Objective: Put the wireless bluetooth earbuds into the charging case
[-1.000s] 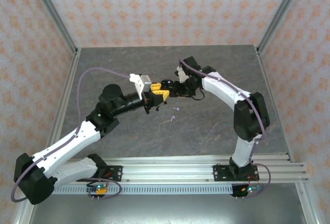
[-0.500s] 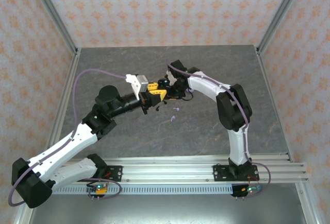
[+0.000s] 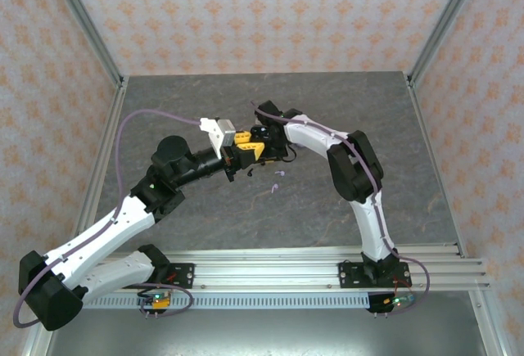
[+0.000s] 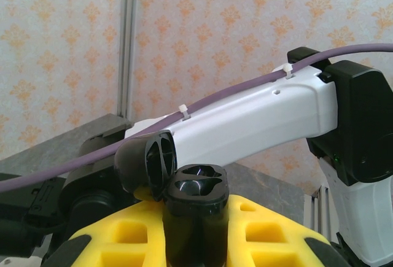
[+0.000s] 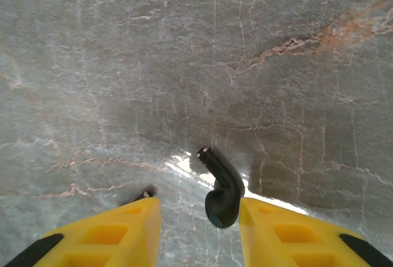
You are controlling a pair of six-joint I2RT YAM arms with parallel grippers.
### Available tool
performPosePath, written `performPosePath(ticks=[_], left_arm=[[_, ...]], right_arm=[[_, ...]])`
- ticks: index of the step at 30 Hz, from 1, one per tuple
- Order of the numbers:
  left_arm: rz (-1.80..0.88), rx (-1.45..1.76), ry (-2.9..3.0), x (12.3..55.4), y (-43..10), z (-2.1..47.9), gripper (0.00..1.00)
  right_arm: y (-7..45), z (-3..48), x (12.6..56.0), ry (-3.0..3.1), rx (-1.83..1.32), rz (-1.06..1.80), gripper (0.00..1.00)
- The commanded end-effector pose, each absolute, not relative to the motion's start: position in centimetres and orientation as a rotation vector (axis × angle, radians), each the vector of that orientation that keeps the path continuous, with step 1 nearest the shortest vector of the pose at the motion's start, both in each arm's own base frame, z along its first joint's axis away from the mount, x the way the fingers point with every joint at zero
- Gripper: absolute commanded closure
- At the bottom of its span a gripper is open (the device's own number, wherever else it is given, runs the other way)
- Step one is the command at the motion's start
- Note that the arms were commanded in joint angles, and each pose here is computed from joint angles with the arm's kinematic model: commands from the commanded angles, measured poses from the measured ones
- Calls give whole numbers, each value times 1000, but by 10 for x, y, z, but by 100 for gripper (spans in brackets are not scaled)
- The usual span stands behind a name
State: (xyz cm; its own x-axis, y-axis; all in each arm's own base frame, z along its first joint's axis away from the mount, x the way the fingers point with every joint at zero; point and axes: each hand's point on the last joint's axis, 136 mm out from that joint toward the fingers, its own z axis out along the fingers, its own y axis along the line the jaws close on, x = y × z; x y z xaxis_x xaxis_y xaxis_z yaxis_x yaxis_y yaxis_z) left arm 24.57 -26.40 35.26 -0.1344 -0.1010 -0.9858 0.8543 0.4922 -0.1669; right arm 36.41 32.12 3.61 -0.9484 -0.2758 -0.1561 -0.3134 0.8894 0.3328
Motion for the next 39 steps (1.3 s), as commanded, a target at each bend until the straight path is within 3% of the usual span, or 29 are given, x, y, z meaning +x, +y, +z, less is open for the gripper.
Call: performPosePath(ticks=[1, 31, 39], left_arm=[[-948, 678, 1469, 246, -263, 359, 98], [-953, 677, 1490, 249, -266, 354, 98], [-953, 679, 1485, 247, -265, 356, 98]], right_arm=[[309, 27, 365, 2980, -464, 390, 64], [244, 34, 385, 2899, -455, -173, 71], [255, 63, 378, 2888, -422, 8, 68]])
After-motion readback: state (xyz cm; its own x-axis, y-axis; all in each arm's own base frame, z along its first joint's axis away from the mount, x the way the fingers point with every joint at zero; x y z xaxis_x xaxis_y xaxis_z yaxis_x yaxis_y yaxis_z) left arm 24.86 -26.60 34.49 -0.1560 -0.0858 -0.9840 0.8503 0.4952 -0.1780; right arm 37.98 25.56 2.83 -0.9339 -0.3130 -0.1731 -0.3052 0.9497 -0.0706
